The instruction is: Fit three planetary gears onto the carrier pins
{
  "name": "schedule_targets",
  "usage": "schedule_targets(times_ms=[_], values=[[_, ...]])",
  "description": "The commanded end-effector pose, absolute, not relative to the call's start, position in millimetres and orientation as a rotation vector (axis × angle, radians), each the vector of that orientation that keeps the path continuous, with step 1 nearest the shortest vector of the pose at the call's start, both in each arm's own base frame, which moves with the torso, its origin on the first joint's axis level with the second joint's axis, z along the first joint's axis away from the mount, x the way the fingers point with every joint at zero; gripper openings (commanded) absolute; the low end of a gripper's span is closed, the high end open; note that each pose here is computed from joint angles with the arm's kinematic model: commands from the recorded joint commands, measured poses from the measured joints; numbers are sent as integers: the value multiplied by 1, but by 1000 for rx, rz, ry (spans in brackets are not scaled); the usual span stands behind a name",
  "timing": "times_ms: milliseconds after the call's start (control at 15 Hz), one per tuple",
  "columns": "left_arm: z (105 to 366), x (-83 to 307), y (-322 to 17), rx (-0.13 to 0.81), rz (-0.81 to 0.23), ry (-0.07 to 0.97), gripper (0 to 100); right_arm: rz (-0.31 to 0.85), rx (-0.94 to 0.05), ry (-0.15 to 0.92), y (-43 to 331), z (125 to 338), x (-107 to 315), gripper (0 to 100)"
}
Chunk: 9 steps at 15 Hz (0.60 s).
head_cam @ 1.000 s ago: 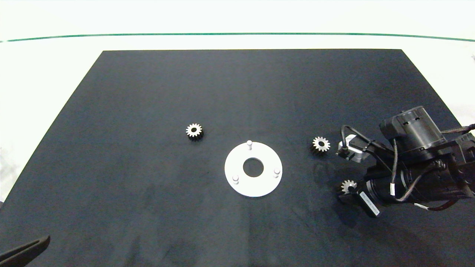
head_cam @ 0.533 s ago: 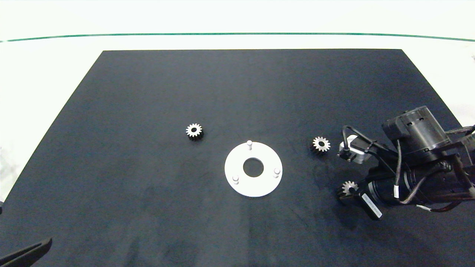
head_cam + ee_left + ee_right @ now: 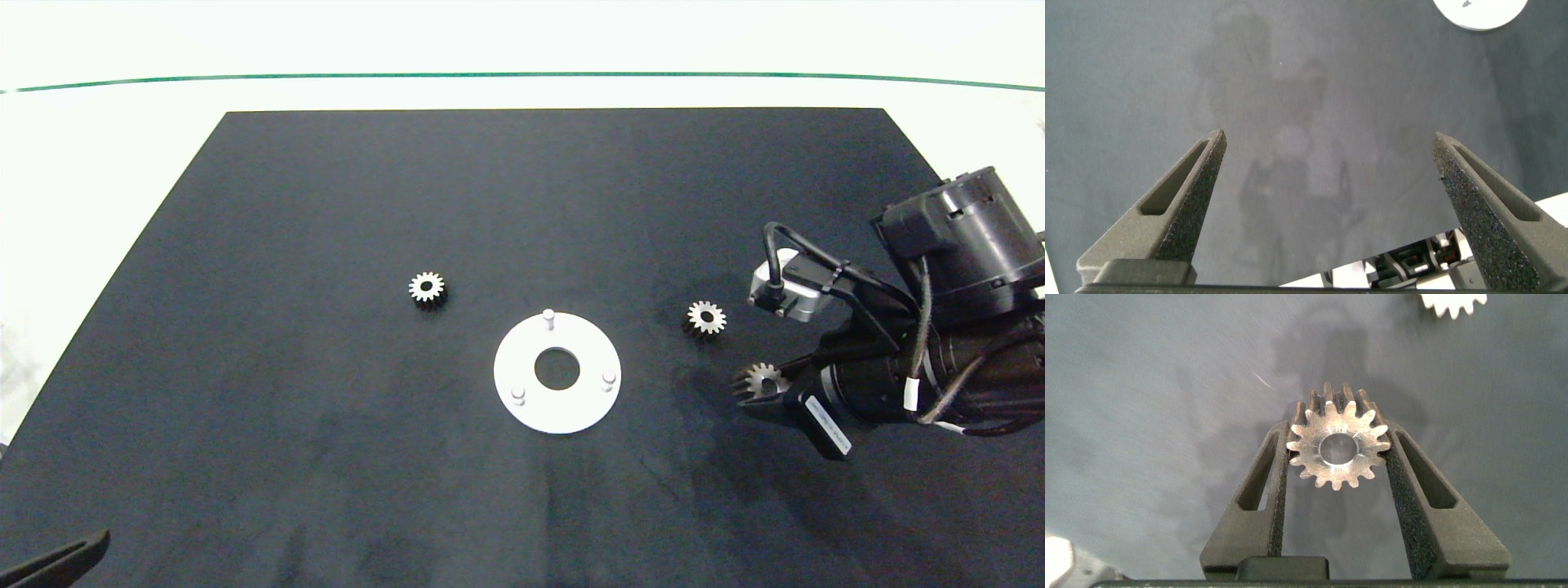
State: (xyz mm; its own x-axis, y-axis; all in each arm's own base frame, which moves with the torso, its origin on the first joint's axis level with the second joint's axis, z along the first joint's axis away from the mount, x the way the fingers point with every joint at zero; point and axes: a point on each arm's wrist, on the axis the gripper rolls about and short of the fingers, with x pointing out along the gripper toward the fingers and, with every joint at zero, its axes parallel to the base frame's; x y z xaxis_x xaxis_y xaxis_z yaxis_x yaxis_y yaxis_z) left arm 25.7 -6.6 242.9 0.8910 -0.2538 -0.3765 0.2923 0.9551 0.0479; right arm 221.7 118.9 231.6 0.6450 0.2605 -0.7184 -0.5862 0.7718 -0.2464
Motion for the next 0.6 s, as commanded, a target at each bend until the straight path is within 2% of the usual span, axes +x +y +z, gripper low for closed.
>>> schedule_targets(times_ms=[67,333,600], values=[[243,22,-6,104,-285,365,100,548,-495,686,142,241,231,25],[243,19,-6,103,-290,353,100,594,-517,689,170,236,246,25],[245,16,-5,103,-291,338,100,626,-503,790,193,239,253,25]])
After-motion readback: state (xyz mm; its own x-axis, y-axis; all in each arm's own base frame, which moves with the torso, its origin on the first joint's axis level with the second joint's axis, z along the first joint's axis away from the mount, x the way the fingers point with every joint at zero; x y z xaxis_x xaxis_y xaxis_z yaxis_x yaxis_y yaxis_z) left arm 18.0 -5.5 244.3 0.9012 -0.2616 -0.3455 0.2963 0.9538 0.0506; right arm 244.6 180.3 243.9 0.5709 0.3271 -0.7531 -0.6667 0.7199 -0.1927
